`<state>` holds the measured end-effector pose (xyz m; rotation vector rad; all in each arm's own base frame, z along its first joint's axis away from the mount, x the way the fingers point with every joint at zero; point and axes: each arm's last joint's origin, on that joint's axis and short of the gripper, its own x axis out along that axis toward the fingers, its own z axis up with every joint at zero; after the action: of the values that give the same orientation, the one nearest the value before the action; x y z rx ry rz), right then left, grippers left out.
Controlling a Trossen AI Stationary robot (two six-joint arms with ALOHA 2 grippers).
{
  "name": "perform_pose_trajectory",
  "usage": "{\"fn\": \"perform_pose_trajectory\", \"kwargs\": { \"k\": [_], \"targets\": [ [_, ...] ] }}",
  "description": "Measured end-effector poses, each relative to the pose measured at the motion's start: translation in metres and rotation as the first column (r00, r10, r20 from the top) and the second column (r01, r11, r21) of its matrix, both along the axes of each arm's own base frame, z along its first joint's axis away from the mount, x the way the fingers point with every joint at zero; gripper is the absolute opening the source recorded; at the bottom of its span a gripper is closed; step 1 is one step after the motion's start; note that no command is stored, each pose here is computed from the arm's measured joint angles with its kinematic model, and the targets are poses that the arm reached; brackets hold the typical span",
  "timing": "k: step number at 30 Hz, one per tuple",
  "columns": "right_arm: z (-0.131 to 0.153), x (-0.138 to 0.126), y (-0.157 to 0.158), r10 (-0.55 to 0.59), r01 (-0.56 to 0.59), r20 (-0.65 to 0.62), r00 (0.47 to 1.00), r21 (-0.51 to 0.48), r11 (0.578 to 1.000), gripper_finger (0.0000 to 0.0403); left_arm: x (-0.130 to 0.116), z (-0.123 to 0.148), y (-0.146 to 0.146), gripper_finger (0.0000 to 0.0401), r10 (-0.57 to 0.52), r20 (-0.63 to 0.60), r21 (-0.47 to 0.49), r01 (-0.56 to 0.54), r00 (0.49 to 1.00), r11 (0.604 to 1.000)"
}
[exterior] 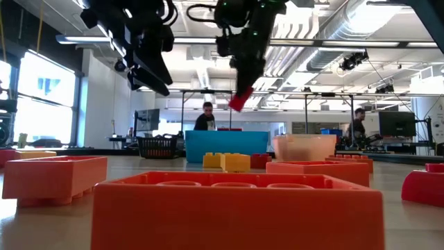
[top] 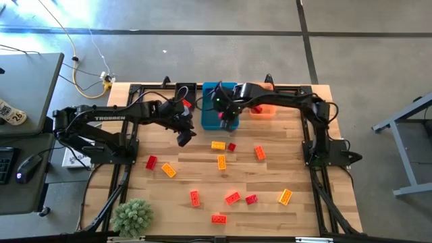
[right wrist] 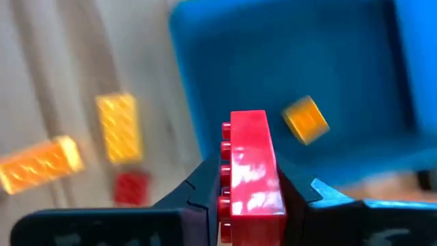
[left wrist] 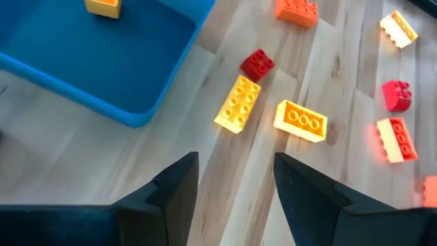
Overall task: Sort & place blocks by color
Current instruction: Put the red game piece into the orange bin
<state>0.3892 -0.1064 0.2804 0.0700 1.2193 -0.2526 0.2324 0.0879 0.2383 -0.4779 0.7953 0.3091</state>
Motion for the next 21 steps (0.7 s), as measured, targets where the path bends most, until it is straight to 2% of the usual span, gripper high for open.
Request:
{"fn": "perform_pose_trajectory", "kwargs": {
  "k": [5, 10, 15, 17, 21],
  "targets": [
    [0.002, -0.022, -0.01, -0.12, 0.102, -0.172, 0.978, -0.109, 0.989, 0.0077, -0.002, 0.0, 0.004, 0.0179, 0.029, 0.001, -0.011, -0.029, 1.0, 1.0],
    [0.006, -0.036, -0.028, -0.246, 0.212, -0.205, 0.948, -0.173, 0.962, 0.0077, -0.003, 0.0, 0.009, 0.0179, 0.047, 0.003, -0.01, -0.047, 0.999, 0.999],
    [0.008, -0.051, -0.051, -0.43, 0.371, -0.212, 0.878, -0.268, 0.889, 0.0078, -0.003, 0.0, 0.01, 0.0179, 0.051, 0.008, -0.008, -0.051, 0.999, 0.999],
    [0.008, -0.056, -0.063, -0.461, 0.404, -0.206, 0.863, -0.264, 0.876, 0.0078, -0.002, 0.001, 0.01, 0.0179, 0.051, 0.019, -0.004, -0.051, 0.999, 0.999],
    [0.007, -0.068, -0.089, -0.511, 0.479, -0.18, 0.84, -0.195, 0.856, 0.0078, -0.001, 0.002, 0.01, 0.0179, 0.05, 0.037, 0.002, -0.05, 0.998, 0.999]
  ]
}}
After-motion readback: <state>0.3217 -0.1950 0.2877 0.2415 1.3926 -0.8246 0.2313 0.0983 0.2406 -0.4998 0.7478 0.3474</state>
